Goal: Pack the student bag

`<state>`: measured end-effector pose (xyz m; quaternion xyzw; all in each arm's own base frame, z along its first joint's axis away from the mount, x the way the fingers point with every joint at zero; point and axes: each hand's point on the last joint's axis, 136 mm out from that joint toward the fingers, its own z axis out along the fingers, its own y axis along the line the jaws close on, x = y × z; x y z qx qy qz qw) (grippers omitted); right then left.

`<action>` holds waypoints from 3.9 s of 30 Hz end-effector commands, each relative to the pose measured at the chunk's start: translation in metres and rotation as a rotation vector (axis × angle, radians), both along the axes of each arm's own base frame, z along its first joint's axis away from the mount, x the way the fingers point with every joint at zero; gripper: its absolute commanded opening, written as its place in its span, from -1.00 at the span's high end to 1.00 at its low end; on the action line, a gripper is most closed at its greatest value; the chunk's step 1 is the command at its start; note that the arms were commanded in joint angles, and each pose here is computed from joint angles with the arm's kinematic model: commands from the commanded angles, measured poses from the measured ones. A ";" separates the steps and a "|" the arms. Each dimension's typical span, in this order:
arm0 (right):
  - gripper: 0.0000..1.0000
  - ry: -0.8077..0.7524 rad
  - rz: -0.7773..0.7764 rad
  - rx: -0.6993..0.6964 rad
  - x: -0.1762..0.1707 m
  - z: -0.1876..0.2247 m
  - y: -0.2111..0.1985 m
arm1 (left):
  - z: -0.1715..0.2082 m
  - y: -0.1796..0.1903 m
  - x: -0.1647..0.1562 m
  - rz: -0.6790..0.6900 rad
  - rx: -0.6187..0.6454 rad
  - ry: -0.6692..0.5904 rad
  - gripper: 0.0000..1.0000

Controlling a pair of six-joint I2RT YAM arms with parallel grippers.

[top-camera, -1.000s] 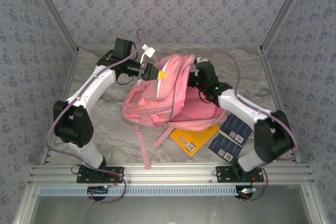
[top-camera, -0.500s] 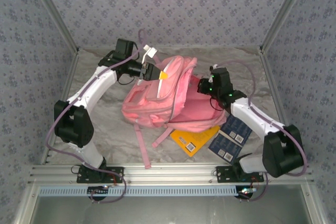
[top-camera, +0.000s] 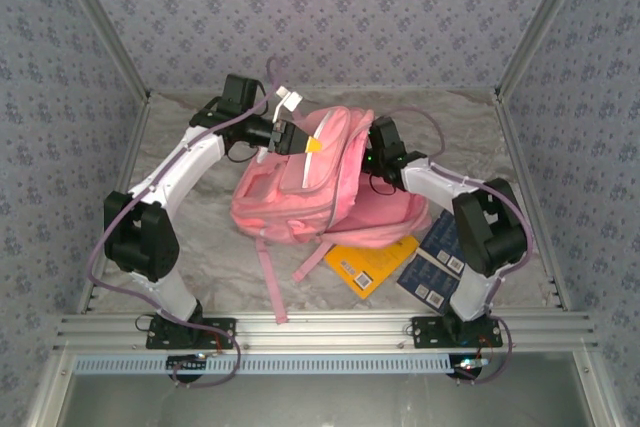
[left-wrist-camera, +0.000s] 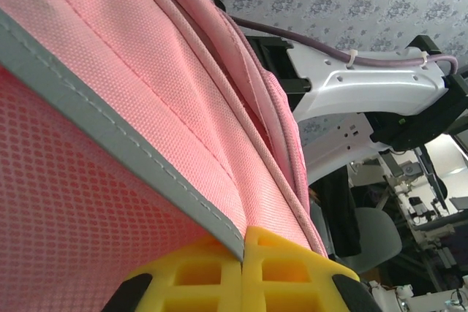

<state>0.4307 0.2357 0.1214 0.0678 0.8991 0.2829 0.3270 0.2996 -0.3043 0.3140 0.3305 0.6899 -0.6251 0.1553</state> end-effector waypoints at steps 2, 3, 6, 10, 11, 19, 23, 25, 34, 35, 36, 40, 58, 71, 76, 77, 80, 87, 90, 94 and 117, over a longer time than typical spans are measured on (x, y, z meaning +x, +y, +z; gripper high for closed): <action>0.61 -0.052 -0.008 0.120 -0.007 0.033 0.004 | 0.023 -0.007 -0.006 -0.035 -0.061 -0.079 1.00; 0.56 -0.028 -0.048 0.054 -0.015 0.029 -0.013 | 0.019 -0.009 -0.001 -0.007 -0.045 -0.067 1.00; 0.39 0.004 -0.105 -0.136 -0.040 0.030 -0.054 | 0.003 -0.015 0.011 0.057 0.016 -0.020 1.00; 0.38 -0.001 -0.186 -0.335 -0.072 0.046 -0.106 | -0.034 -0.018 0.027 0.167 0.139 0.077 1.00; 0.39 -0.001 -0.197 -0.356 -0.079 0.051 -0.114 | -0.042 -0.018 0.029 0.199 0.167 0.087 1.00; 0.48 0.085 -0.155 -0.314 -0.143 0.107 -0.125 | -0.076 -0.053 0.020 0.286 0.213 0.157 1.00; 0.51 0.142 -0.145 -0.208 -0.165 0.128 -0.112 | -0.088 -0.076 0.016 0.281 0.205 0.206 1.00; 0.46 0.157 -0.147 -0.176 -0.174 0.128 -0.107 | -0.093 -0.079 0.020 0.292 0.185 0.236 1.00; -0.05 0.285 -0.156 -0.097 -0.184 0.086 -0.078 | -0.096 -0.083 0.021 0.287 0.151 0.268 1.00; -0.03 0.293 -0.161 -0.108 -0.183 0.080 -0.079 | -0.096 -0.083 0.020 0.286 0.149 0.268 1.00; -0.02 0.306 -0.166 -0.121 -0.184 0.074 -0.080 | -0.096 -0.083 0.020 0.285 0.149 0.271 1.00; 0.08 0.315 -0.184 -0.148 -0.180 0.058 -0.084 | -0.098 -0.082 0.018 0.284 0.148 0.275 1.00; 0.89 0.214 -0.210 -0.256 -0.154 0.057 -0.088 | -0.091 -0.075 0.020 0.300 0.150 0.283 1.00; 1.00 0.018 -0.097 -0.006 -0.181 0.068 -0.084 | -0.028 -0.022 0.057 0.411 0.060 0.296 1.00; 1.00 -0.063 -0.076 -0.005 -0.171 0.067 -0.088 | -0.004 -0.013 0.054 0.401 0.047 0.266 1.00; 1.00 -0.088 -0.080 -0.006 -0.167 0.068 -0.089 | 0.002 -0.010 0.054 0.405 0.041 0.259 1.00; 0.99 -0.149 -0.083 0.030 -0.158 0.073 -0.089 | 0.015 -0.003 0.054 0.406 0.027 0.247 1.00; 1.00 -0.224 -0.015 0.203 -0.148 0.099 -0.078 | 0.031 0.012 0.050 0.418 0.036 0.211 1.00; 1.00 -0.256 0.051 0.342 -0.150 0.121 -0.069 | 0.020 0.015 0.051 0.425 0.058 0.219 1.00; 1.00 -0.328 0.148 0.481 -0.153 0.155 -0.061 | 0.007 0.013 0.052 0.418 0.060 0.245 1.00; 0.95 -0.305 0.257 0.705 -0.127 0.169 -0.063 | 0.080 0.051 0.058 0.486 -0.079 0.141 1.00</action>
